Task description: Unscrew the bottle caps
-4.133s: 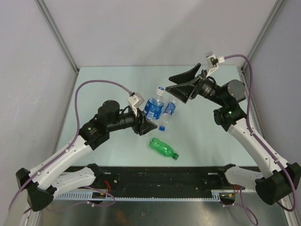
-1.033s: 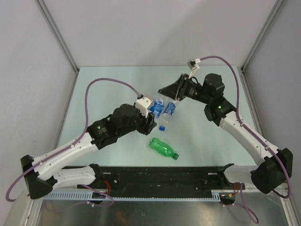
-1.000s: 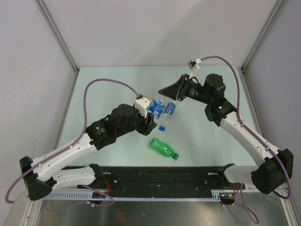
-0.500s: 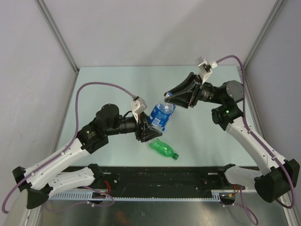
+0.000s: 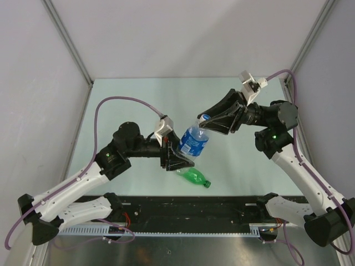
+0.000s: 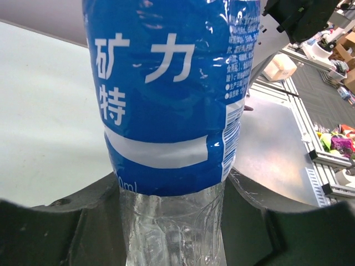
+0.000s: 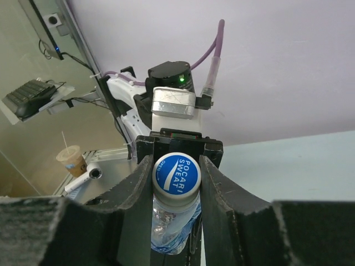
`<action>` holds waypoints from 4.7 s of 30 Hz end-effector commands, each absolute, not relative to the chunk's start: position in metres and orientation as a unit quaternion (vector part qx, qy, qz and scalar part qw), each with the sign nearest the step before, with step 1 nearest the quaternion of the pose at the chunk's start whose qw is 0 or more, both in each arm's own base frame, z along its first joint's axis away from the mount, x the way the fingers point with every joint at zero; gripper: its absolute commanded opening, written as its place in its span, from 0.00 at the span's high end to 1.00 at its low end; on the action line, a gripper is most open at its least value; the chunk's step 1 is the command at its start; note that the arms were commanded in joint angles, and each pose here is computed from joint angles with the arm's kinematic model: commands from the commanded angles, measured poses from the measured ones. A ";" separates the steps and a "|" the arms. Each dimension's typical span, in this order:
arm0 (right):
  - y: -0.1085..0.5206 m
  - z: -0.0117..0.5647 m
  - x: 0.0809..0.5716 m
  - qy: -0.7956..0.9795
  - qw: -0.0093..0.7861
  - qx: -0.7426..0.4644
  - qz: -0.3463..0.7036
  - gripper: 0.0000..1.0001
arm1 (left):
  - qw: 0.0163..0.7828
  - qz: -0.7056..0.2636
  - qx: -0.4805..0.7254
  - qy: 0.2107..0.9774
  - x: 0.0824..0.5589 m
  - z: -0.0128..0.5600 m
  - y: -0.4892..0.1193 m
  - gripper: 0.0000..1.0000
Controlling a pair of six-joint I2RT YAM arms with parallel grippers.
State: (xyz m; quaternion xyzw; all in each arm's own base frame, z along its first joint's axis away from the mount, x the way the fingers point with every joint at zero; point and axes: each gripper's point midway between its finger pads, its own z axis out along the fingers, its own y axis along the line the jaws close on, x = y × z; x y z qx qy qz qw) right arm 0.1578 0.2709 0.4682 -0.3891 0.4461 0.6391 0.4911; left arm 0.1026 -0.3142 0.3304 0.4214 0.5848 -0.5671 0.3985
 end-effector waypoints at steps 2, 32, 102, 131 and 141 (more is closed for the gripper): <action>0.266 0.465 0.196 0.491 0.531 -0.316 0.614 0.50 | 0.440 -0.569 0.424 0.550 0.105 0.352 -0.314 0.99; 0.254 0.417 0.289 0.636 0.511 -0.086 0.571 0.01 | 0.544 -0.202 0.192 0.791 0.233 0.272 -0.223 1.00; 0.299 0.450 0.194 0.471 0.453 -0.363 0.664 1.00 | 0.496 -0.469 0.368 0.631 0.142 0.321 -0.294 1.00; 0.283 0.470 0.155 0.401 0.437 -0.418 0.687 0.25 | 0.450 -0.606 0.402 0.518 0.104 0.355 -0.299 1.00; 0.277 0.473 0.178 0.433 0.477 -0.376 0.666 0.01 | 0.474 -0.530 0.378 0.593 0.142 0.330 -0.298 1.00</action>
